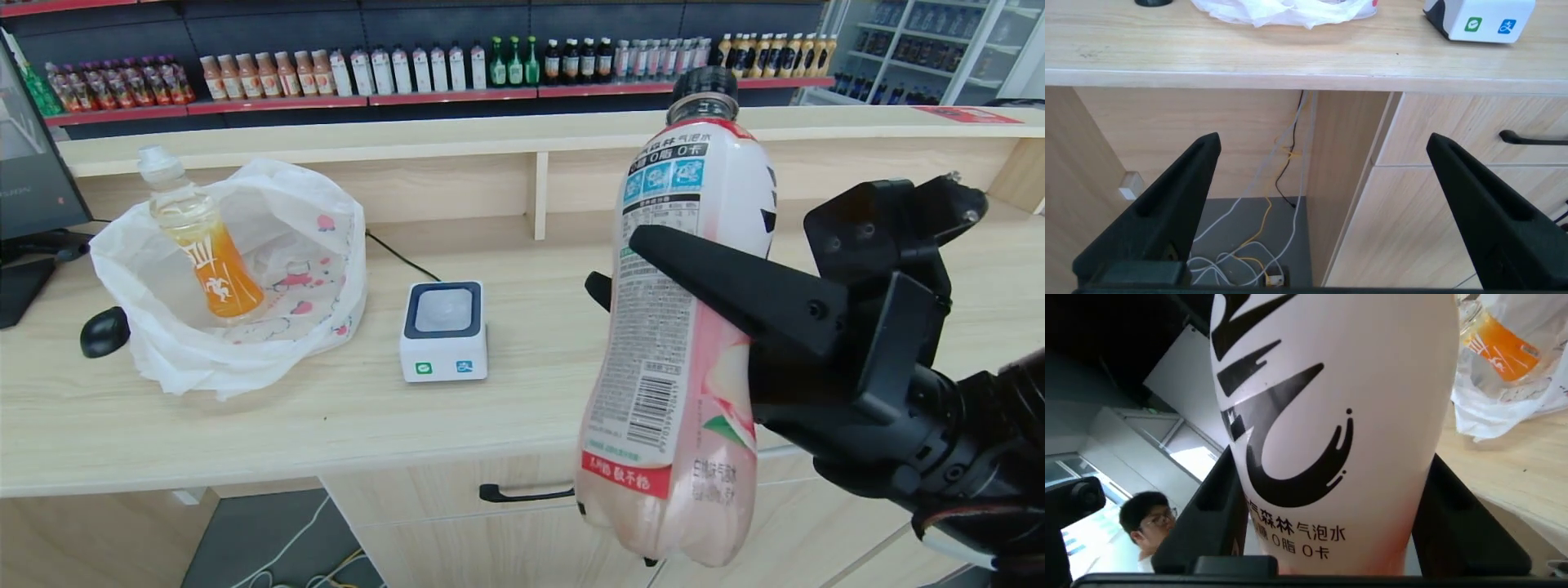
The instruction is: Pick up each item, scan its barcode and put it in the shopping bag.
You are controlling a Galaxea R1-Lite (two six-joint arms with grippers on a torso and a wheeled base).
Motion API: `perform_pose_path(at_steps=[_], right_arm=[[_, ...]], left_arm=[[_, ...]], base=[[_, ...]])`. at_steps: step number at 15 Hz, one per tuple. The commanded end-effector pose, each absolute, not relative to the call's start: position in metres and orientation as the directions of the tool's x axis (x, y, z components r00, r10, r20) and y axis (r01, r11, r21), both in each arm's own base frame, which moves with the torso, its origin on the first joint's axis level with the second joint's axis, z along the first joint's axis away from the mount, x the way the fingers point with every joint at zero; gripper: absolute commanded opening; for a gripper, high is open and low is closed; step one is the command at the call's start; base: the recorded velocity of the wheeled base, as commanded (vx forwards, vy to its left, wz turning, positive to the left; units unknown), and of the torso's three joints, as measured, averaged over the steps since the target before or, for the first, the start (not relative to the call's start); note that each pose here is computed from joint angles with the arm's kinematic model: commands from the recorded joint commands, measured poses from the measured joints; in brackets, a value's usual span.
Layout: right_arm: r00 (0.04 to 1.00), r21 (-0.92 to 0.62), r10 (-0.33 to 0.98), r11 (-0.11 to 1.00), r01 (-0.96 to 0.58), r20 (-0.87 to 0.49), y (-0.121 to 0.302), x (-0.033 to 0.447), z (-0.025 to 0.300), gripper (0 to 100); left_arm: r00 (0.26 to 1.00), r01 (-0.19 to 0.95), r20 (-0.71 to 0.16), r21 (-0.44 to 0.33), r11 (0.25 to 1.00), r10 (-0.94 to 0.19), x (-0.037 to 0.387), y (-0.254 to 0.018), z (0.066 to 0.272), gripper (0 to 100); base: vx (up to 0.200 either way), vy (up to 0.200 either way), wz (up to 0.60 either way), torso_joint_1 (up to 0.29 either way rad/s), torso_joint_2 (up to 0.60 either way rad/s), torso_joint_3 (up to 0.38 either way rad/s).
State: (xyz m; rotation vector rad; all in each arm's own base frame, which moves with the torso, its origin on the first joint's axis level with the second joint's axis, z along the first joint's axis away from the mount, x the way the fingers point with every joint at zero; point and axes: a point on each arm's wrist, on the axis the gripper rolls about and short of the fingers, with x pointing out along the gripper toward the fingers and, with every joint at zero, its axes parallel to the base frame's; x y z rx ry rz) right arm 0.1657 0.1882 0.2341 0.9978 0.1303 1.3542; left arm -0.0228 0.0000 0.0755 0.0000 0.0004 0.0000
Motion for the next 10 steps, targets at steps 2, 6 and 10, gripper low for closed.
perform_pose_path(at_steps=[2,6,10], right_arm=[[0.263,0.665,0.840,-0.147,-0.732,0.475,0.1834,0.1601,0.2408,0],[0.244,0.693,0.845,-0.189,-0.696,0.476,0.1865,0.1559,0.2411,0],[0.241,0.708,0.841,-0.213,-0.674,0.483,0.1852,0.1547,0.2434,0]], left_arm=[[1.000,0.000,0.000,0.000,1.000,0.000,-0.0228,0.0000,0.0755,100],[1.000,0.000,0.000,0.000,1.000,0.000,-0.0228,0.0000,0.0755,100],[1.000,0.000,0.000,0.000,1.000,0.000,-0.0228,0.0000,0.0755,100]], base=[[0.000,0.000,0.00,0.000,0.00,0.000],[0.000,0.000,0.00,0.000,0.00,0.000],[0.000,0.000,0.00,0.000,0.00,0.000]])
